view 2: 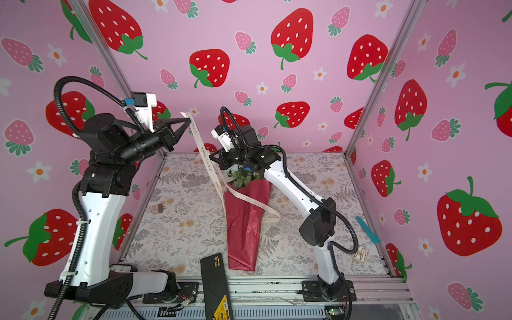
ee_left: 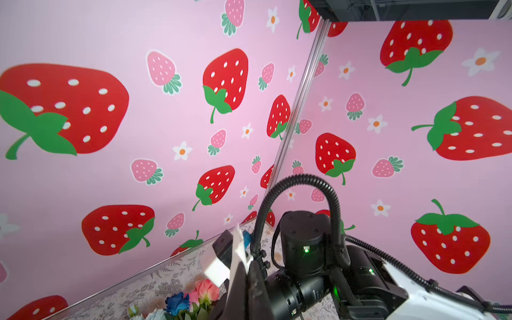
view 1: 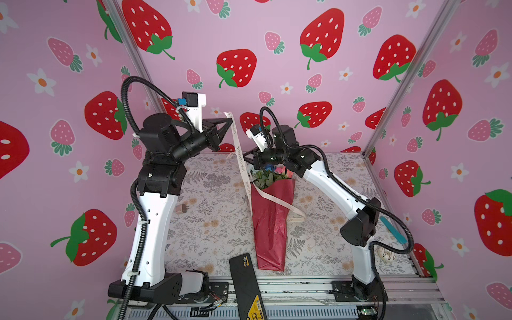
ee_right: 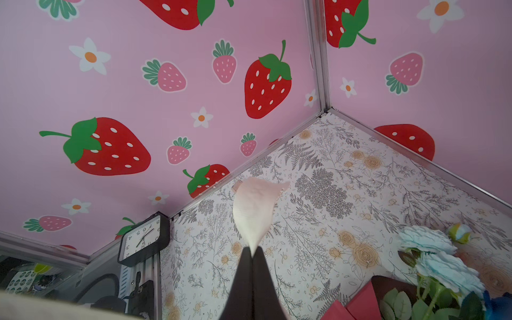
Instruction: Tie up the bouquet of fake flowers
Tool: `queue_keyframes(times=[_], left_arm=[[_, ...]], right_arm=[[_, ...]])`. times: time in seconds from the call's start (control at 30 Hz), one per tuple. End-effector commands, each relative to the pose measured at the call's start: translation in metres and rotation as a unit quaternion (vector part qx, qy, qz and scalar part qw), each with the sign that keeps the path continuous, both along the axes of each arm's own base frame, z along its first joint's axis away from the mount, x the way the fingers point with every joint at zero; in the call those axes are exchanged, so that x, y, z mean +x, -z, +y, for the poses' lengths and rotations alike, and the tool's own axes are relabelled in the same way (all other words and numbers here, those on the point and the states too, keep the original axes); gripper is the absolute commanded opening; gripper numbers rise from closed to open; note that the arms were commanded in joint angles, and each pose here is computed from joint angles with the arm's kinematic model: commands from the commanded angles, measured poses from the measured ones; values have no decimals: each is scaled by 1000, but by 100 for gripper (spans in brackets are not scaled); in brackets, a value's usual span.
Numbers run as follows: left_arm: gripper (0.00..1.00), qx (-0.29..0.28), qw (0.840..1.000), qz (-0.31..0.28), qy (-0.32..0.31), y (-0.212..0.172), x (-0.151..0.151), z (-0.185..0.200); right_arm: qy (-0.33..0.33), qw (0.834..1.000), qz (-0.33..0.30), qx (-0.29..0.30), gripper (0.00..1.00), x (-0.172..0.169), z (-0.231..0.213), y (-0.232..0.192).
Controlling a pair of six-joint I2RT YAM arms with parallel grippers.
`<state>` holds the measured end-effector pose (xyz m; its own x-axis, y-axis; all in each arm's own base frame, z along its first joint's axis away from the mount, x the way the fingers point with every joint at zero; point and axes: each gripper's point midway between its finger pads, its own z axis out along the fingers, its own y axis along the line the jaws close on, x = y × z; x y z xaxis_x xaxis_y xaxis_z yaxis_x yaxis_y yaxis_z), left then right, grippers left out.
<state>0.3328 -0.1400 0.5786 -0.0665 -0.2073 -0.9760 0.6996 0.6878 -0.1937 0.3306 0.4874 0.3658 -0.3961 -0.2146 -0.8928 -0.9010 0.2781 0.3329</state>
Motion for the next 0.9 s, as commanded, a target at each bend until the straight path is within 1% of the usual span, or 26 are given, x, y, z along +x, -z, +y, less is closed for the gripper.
queue_keyframes(times=[0.0, 0.07, 0.13, 0.2, 0.3, 0.47, 0.67, 0.8, 0.87], left_arm=[[0, -21, 1000, -21, -4, -31, -9, 5], [0, -27, 999, -22, 0, -36, -8, 5], [0, -31, 999, -15, 11, -33, -6, 2], [0, -33, 999, -2, 14, -22, 0, 0], [0, -26, 999, 19, -2, 1, 8, 4], [0, -11, 999, 31, 15, 20, 4, -1], [0, 4, 997, 61, 43, 48, -1, -9], [0, 7, 993, 79, 84, 66, -7, -22], [0, 14, 992, 87, 90, 76, -8, -26]], right_arm=[[-7, 1000, -24, 15, 0, -7, -6, -19], [-9, 1000, -22, 12, 0, -7, -5, -15], [-17, 1000, -17, 14, 0, -9, -3, -11], [-28, 999, -13, 17, 0, -13, 0, -7], [-55, 998, 1, 17, 0, -24, 9, 3], [-97, 995, 23, 10, 0, -40, 30, 25], [-150, 986, 66, -15, 0, -65, 53, 68], [-179, 978, 99, -51, 0, -83, 63, 103], [-189, 971, 126, -69, 0, -88, 62, 122]])
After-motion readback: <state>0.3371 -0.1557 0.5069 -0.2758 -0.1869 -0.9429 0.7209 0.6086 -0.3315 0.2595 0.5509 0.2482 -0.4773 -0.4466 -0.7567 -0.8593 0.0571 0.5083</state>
